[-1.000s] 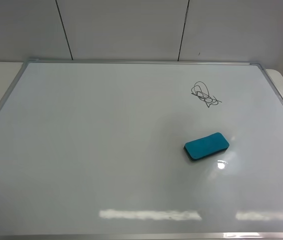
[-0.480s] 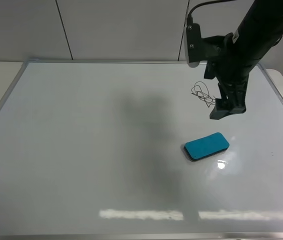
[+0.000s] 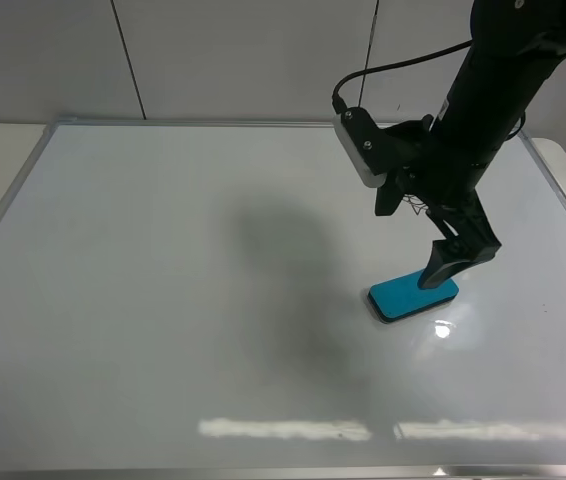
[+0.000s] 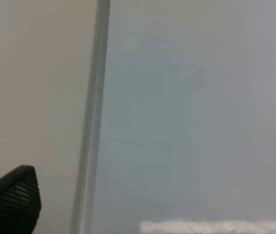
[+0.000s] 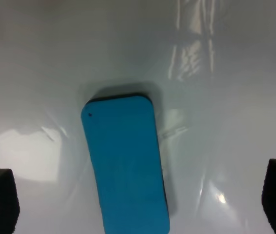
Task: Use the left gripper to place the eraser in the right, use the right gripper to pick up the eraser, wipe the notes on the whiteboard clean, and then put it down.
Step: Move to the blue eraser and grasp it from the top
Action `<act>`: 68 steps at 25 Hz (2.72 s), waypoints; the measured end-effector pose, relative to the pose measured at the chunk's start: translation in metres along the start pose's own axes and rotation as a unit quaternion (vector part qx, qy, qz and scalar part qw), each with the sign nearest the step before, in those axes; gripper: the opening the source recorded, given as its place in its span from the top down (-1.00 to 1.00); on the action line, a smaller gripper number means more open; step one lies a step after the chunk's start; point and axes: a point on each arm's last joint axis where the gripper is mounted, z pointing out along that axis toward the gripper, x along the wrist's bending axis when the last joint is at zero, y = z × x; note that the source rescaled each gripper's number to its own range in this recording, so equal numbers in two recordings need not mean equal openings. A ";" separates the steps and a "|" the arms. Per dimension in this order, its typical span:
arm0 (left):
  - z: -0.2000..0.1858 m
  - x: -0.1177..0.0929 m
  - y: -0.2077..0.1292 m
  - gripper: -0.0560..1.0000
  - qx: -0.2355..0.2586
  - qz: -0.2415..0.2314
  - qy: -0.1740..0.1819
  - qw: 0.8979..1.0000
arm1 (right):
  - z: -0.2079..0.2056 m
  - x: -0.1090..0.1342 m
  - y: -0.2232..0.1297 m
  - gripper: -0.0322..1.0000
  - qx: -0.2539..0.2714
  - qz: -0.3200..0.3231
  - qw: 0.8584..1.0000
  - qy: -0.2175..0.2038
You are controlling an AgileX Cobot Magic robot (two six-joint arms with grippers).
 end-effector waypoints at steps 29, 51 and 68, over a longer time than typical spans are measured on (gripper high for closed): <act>0.000 0.000 0.000 -1.00 0.000 0.000 0.000 1.000 | 0.049 0.020 -0.030 -1.00 0.085 -0.036 0.994 -0.061; 0.000 0.000 0.000 -1.00 0.000 0.000 0.000 1.000 | 0.085 0.012 -0.032 -1.00 0.077 -0.022 0.996 -0.046; 0.000 0.000 0.000 -1.00 0.000 0.000 0.000 1.000 | 0.086 0.012 -0.031 0.39 0.066 -0.006 0.997 -0.042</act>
